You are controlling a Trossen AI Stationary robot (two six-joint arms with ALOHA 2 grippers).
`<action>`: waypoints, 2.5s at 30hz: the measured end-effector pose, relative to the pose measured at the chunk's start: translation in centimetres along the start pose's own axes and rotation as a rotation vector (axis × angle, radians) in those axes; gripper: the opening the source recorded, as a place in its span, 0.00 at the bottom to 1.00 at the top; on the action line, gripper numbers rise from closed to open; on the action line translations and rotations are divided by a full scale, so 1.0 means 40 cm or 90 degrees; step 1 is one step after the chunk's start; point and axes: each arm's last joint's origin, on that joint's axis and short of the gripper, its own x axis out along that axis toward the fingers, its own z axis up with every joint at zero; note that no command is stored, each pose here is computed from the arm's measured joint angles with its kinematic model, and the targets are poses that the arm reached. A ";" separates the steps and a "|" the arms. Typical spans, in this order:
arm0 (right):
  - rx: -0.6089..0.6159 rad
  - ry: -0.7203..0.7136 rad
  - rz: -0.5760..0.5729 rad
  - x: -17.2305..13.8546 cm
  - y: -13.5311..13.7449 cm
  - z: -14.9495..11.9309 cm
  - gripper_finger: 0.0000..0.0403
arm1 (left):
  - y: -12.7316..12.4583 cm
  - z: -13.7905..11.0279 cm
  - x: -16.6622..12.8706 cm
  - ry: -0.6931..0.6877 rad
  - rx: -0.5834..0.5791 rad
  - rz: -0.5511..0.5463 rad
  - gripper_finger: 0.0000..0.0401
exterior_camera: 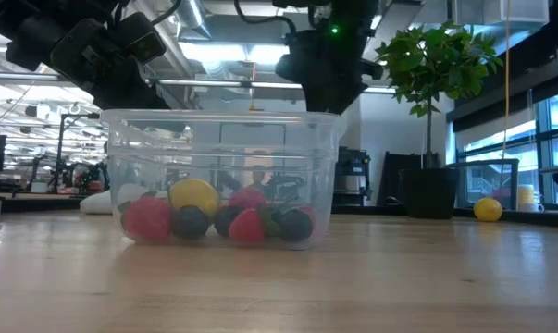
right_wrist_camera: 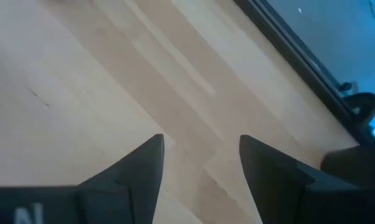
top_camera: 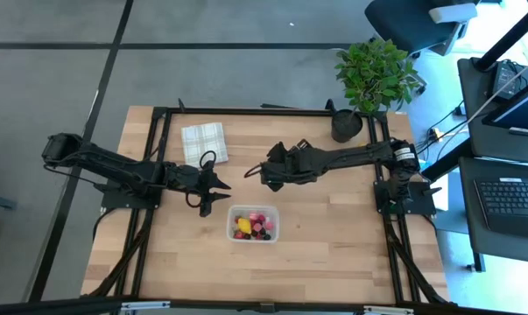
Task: Pick and placing Produce into tupperware
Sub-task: Put the lemon into the transparent bin
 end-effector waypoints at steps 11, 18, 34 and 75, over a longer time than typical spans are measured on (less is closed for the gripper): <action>-0.046 0.069 -0.093 -0.004 -0.038 -0.033 0.56 | 0.000 0.000 0.000 0.000 0.000 0.000 0.30; -0.044 0.147 -0.236 0.022 -0.112 -0.061 0.70 | 0.000 0.000 0.000 0.000 -0.003 0.000 0.30; 0.096 0.210 -0.391 0.142 -0.282 -0.243 0.75 | 0.000 0.000 0.000 0.001 -0.003 0.000 0.30; 0.496 0.211 -0.308 0.219 -0.506 -0.313 0.75 | 0.000 0.000 0.000 0.001 -0.003 0.000 0.30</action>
